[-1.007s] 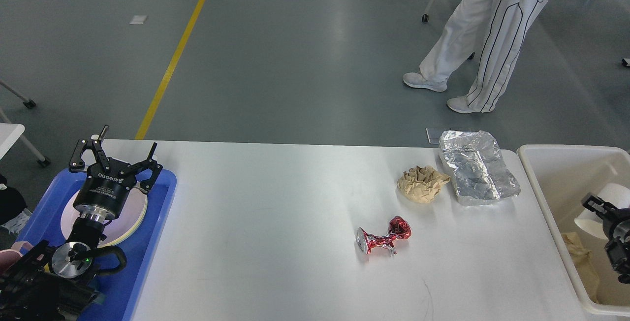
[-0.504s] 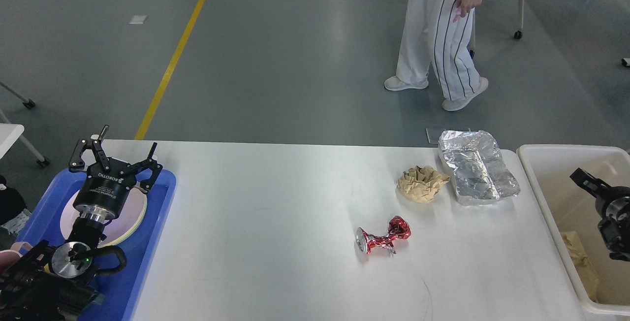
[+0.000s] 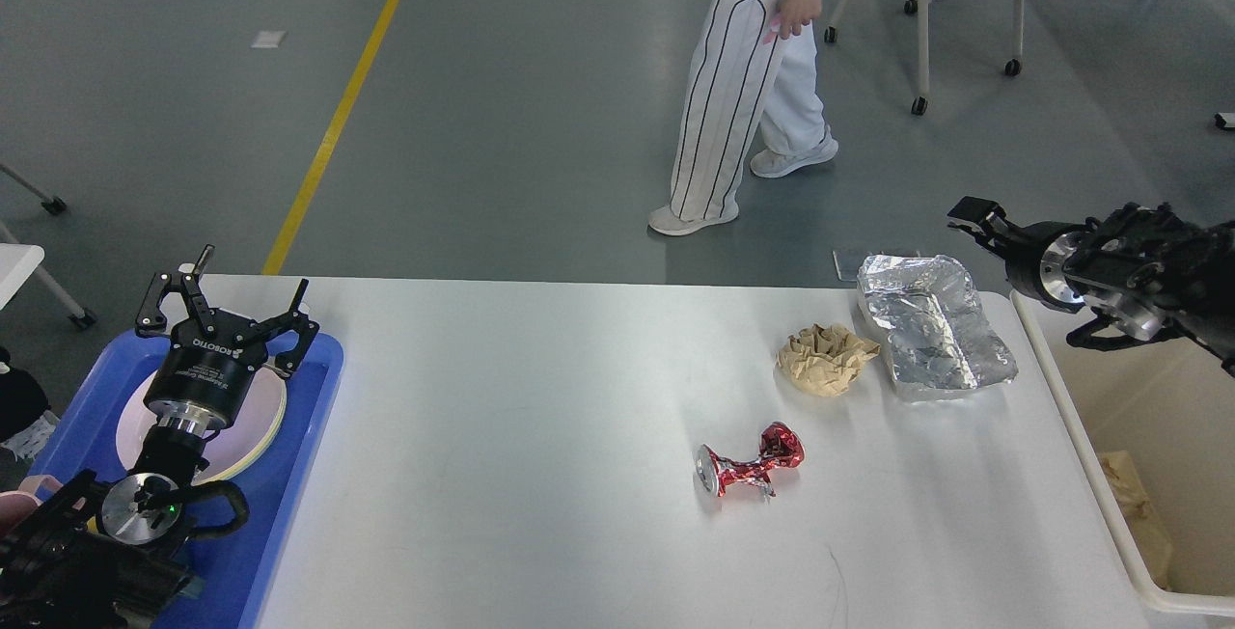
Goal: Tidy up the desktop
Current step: 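Reach the right gripper to the foil package edge and grasp it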
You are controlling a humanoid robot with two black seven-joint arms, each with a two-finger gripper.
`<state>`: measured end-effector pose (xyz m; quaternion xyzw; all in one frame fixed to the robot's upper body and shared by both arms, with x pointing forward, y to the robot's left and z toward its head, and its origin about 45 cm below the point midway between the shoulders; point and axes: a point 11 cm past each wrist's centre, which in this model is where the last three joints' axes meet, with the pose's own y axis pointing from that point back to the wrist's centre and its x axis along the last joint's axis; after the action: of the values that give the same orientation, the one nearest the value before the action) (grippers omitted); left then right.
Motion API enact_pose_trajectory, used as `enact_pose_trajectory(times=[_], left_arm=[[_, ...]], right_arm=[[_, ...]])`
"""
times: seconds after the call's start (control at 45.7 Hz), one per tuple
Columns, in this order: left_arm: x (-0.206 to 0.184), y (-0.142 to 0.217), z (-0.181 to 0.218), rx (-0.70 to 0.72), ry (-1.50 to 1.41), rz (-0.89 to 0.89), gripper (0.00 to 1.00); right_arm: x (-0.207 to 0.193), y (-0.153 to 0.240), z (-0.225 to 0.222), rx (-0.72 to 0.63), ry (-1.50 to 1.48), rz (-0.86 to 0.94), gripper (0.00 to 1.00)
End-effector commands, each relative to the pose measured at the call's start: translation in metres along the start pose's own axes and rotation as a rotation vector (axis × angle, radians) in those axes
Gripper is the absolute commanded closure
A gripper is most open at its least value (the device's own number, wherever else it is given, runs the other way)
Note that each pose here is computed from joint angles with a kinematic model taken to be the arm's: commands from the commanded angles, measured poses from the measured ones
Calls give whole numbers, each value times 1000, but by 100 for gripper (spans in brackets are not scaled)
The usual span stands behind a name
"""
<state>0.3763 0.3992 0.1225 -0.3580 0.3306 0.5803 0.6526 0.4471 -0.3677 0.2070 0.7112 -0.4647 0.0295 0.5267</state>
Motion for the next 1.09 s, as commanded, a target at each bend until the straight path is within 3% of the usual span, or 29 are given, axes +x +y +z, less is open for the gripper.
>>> enact_pose_trajectory(times=[0.0,0.219,0.482,0.701,1.073], left_arm=[[0,0,0,0,0,0,2],[1,0,0,0,0,2,2],[0,0,0,1,0,0,2],[0,0,0,0,0,0,2],[0,0,0,0,0,0,2]], right_arm=[[-27,27,-43,70,17,-226,0],[-66,61,-78,110,162,-433,0],[-66,60,-71,91,178,-429,0],[-34,47,-2,-26,92,-342,0],[-41,4,120,-182,-76,-198,0]])
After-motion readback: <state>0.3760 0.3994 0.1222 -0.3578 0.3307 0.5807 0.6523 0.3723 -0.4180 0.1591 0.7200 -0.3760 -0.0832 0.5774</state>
